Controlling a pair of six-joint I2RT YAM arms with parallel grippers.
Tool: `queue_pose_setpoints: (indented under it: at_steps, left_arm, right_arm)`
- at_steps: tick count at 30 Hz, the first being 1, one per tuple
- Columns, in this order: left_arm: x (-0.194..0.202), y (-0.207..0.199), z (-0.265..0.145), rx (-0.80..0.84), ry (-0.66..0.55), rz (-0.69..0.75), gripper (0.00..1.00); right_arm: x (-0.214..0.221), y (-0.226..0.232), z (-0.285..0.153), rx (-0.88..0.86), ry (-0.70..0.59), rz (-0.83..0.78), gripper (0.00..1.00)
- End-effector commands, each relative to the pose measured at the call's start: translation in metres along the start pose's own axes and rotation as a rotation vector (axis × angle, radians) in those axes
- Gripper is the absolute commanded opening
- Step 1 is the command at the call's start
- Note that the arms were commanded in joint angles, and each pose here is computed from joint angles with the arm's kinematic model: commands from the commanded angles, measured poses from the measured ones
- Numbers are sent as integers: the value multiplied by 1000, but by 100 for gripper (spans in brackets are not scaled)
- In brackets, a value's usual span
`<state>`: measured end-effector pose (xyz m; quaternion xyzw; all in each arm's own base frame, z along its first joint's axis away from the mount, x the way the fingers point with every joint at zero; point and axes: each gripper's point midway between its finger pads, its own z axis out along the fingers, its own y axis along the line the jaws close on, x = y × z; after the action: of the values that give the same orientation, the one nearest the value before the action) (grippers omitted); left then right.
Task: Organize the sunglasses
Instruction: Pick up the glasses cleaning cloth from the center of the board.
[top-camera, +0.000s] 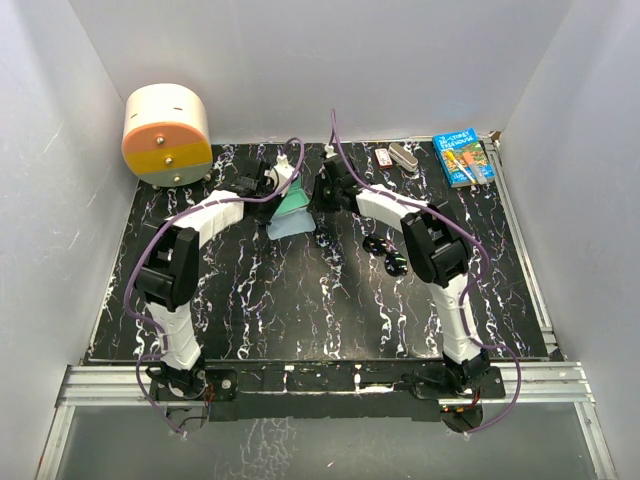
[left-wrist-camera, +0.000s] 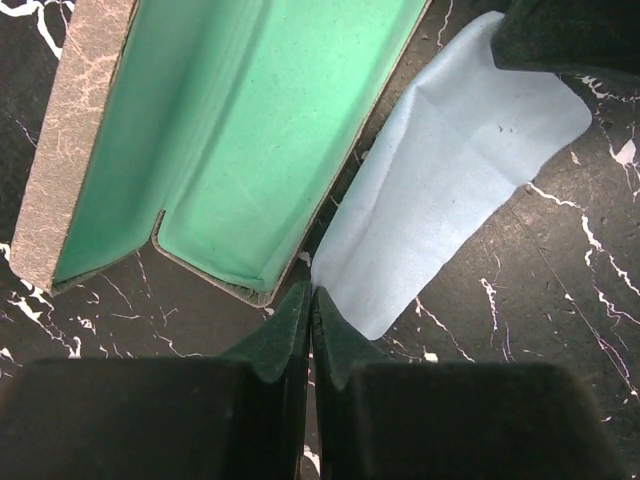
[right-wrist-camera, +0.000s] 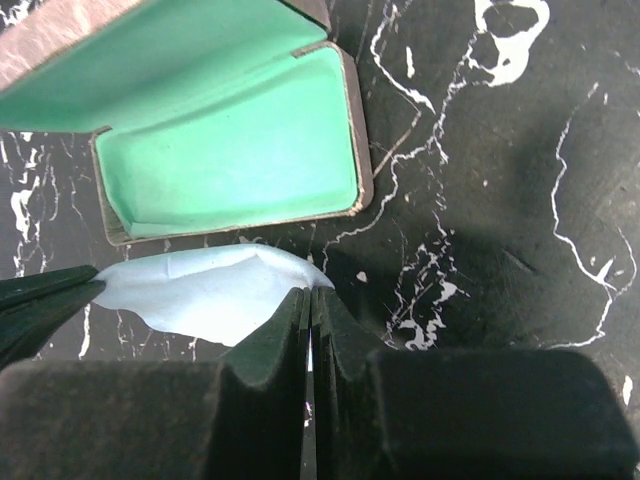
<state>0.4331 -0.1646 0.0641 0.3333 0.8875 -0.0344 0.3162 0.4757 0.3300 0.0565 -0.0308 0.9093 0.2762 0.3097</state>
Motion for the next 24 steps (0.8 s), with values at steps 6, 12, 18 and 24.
queue_pose_setpoints:
  at_steps: [6, 12, 18, 24]
  left_arm:
    - [-11, 9, 7, -42, -16, 2, 0]
    - [-14, 17, 10, -83, -16, 1, 0]
    - [-20, 27, 8, -124, -26, 5, 0]
    - [-23, 31, 7, -139, -27, 14, 0]
  right_arm:
    - [-53, 21, 4, -82, -126, -13, 8]
    - [-67, 22, 11, -100, -144, -10, 8]
    - [-72, 21, 15, -112, -148, 1, 8]
    - [-76, 22, 16, -126, -156, 7, 8]
